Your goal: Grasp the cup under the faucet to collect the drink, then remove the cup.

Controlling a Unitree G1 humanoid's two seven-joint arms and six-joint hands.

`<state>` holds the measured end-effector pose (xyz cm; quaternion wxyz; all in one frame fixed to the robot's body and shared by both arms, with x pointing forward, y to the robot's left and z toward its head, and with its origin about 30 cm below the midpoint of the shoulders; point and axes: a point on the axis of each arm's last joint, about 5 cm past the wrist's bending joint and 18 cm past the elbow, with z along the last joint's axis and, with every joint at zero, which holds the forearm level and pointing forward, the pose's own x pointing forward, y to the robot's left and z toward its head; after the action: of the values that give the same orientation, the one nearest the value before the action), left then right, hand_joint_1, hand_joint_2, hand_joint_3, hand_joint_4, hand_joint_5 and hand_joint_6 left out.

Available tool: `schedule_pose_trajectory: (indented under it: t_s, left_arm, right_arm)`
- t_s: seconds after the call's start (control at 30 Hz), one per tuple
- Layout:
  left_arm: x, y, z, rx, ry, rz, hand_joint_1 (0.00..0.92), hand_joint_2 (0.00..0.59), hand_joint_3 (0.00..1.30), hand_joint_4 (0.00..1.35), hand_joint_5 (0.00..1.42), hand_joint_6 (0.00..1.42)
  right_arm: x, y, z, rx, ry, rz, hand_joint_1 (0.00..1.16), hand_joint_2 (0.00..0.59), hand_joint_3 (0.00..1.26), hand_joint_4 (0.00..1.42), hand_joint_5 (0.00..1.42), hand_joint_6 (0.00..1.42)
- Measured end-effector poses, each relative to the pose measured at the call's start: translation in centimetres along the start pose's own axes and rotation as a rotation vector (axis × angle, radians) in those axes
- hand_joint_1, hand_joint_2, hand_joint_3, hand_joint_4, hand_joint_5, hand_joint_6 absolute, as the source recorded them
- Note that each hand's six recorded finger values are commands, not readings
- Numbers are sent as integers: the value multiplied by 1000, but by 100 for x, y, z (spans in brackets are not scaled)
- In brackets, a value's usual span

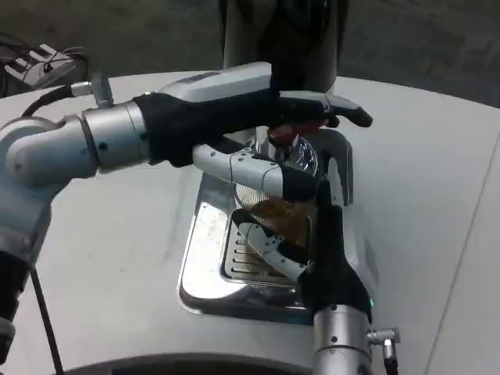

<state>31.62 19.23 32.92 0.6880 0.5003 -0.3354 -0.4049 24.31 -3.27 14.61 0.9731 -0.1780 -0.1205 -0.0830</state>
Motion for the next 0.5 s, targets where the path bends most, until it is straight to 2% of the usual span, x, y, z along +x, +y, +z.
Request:
schedule_pose_trajectory:
  t_s: [0.23,0.5]
  left_arm:
    - [-10,7,-1,0,2,-1,0,0,179,83,144,144]
    - [-16,13,-3,-4,6,1,0,0,178,82,138,144]
  right_arm:
    - [-25,60,-47,-20,12,-4,712,200,0,12,84,127]
    - [-11,130,-58,-23,5,-28,715,200,0,13,86,128]
